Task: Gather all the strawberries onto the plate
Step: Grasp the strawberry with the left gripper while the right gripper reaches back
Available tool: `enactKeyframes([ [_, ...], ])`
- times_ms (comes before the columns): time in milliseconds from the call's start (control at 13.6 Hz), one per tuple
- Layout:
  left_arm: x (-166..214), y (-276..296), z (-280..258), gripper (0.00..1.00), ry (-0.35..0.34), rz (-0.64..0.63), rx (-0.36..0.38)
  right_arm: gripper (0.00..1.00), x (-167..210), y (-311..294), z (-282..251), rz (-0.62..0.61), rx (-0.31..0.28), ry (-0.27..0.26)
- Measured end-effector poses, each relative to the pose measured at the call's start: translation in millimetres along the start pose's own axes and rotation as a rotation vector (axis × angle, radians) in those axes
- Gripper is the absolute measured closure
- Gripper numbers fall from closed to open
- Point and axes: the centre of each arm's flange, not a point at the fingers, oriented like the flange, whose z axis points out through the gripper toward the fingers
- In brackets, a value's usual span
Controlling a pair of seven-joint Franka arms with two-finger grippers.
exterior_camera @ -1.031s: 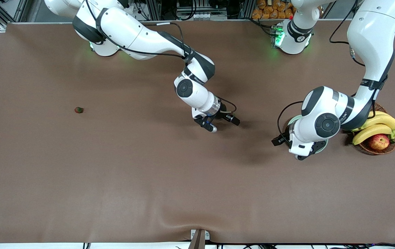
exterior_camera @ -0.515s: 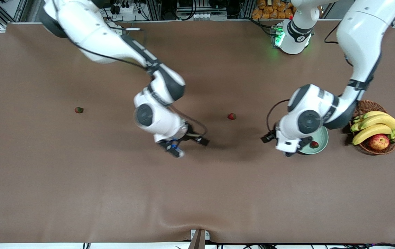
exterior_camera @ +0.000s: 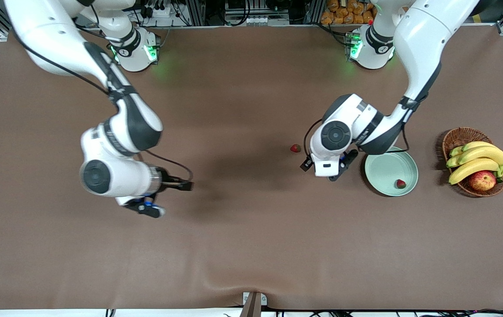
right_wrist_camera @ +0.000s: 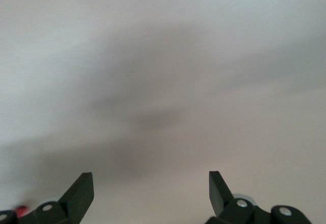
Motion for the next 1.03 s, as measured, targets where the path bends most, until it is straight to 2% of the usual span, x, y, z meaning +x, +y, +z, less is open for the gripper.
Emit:
enactKeyframes([
  [221,-19.1,3.8,17.4,0.0,-0.01,-0.109,0.025,0.0,12.5,68.1,-13.6,-0.111,-0.059,-0.011],
  [515,-51.1,8.1,33.7,0.05,-0.012,-0.147,0.038,0.0,7.2,150.1,-12.1,-0.162,-0.151,-0.035],
  [736,-49.9,7.2,39.8,0.08,-0.013,-0.18,0.041,0.0,-7.4,209.5,-5.6,-0.226,-0.167,-0.038],
  [1031,-51.8,4.4,55.5,0.09,-0.025,-0.225,0.008,0.0,-31.5,271.4,44.7,-0.251,-0.186,-0.049],
])
